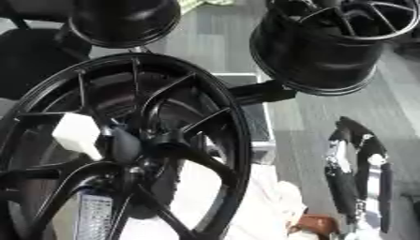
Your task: Pull the pin out of the wheel hub.
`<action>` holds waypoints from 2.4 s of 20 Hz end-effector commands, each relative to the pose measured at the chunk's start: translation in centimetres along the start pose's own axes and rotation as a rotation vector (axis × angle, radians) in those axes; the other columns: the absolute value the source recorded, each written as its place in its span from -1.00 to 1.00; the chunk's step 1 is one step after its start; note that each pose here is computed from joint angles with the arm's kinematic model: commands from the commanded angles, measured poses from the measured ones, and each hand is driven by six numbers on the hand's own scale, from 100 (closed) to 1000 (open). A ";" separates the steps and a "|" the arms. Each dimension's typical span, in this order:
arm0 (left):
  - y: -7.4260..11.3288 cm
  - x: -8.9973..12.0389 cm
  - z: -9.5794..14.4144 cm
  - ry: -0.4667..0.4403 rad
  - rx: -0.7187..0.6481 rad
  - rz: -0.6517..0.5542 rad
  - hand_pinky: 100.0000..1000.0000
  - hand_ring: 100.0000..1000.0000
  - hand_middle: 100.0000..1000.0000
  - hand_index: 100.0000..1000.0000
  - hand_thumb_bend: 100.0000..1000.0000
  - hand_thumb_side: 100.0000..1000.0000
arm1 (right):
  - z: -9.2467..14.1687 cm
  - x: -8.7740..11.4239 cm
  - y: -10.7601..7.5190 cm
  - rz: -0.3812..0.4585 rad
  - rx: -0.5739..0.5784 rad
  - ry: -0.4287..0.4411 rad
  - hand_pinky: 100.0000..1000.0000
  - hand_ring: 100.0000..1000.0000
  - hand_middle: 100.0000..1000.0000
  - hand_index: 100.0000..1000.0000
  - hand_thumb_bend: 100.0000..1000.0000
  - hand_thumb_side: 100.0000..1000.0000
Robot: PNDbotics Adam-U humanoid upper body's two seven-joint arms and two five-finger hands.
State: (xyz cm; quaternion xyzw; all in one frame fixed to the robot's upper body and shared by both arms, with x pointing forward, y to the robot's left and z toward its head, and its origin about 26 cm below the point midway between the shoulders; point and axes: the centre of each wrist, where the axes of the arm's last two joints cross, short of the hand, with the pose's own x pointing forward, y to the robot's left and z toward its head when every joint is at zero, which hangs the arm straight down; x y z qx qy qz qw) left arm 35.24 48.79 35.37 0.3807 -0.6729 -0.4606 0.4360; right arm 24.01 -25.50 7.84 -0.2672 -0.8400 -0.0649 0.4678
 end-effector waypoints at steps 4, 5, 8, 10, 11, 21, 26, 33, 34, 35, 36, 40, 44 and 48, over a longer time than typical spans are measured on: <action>1.2 -2.2 2.3 0.148 0.041 -0.075 0.27 0.14 0.02 0.25 -1.00 -0.67 | -0.4 0.3 -0.4 0.009 -0.006 -0.024 0.78 0.66 0.31 0.48 -1.00 0.37; 0.8 -2.5 2.3 0.160 0.031 -0.076 0.30 0.19 0.08 0.30 -1.00 -0.67 | -0.4 0.3 -0.4 0.007 -0.005 -0.024 0.78 0.66 0.31 0.48 -1.00 0.37; -0.3 -2.9 2.2 0.162 -0.020 -0.079 0.45 0.43 0.40 0.53 -1.00 -0.68 | -0.5 0.3 -0.4 0.003 -0.004 -0.023 0.78 0.66 0.31 0.48 -1.00 0.37; -0.9 -3.1 2.2 0.167 -0.056 -0.078 0.61 0.62 0.64 0.73 -1.00 -0.68 | -0.5 0.3 -0.3 0.000 -0.004 -0.023 0.78 0.66 0.31 0.48 -1.00 0.37; -1.2 -3.2 2.1 0.174 -0.074 -0.083 0.62 0.64 0.65 0.75 -1.00 -0.68 | -0.5 0.3 -0.3 -0.001 -0.004 -0.023 0.78 0.66 0.31 0.48 -1.00 0.37; -2.3 -2.8 1.4 0.145 -0.101 -0.143 0.66 0.67 0.66 0.81 -1.00 -0.68 | -0.5 0.4 -0.2 -0.007 -0.006 -0.019 0.78 0.66 0.31 0.48 -1.00 0.38; -1.9 -1.3 0.6 0.066 -0.026 -0.073 0.55 0.53 0.48 0.59 -1.00 -0.67 | -0.5 0.4 -0.2 -0.004 -0.006 -0.018 0.78 0.66 0.31 0.48 -1.00 0.38; 0.8 7.2 -1.3 -0.314 0.037 -0.038 0.49 0.42 0.35 0.53 -1.00 -0.58 | -0.4 0.3 -0.3 0.002 -0.001 -0.021 0.78 0.66 0.31 0.48 -1.00 0.37; 0.9 8.6 -1.3 -0.367 0.032 -0.041 0.49 0.42 0.35 0.53 -1.00 -0.59 | -0.4 0.3 -0.3 0.003 -0.001 -0.022 0.78 0.66 0.31 0.48 -1.00 0.38; 1.1 10.2 -1.3 -0.425 0.018 -0.055 0.49 0.43 0.36 0.53 -1.00 -0.60 | -0.4 0.3 -0.3 0.004 0.000 -0.023 0.78 0.66 0.31 0.48 -1.00 0.38; 1.1 11.7 -1.1 -0.477 0.002 -0.074 0.49 0.43 0.36 0.53 -1.00 -0.62 | -0.4 0.3 -0.3 0.005 0.001 -0.024 0.78 0.66 0.31 0.48 -1.00 0.37; 0.9 16.9 -0.2 -0.663 -0.070 -0.153 0.50 0.44 0.36 0.53 -1.00 -0.64 | -0.5 0.3 -0.4 0.008 0.009 -0.032 0.78 0.66 0.31 0.48 -1.00 0.37; 0.3 21.0 1.1 -0.839 -0.142 -0.181 0.49 0.43 0.34 0.53 -1.00 -0.65 | -0.6 0.3 -0.5 0.012 0.012 -0.043 0.78 0.67 0.32 0.49 -1.00 0.34; 0.3 22.1 1.3 -0.922 -0.183 -0.184 0.49 0.42 0.34 0.53 -1.00 -0.66 | -0.7 0.3 -0.5 0.012 0.009 -0.050 0.78 0.67 0.32 0.49 -1.00 0.31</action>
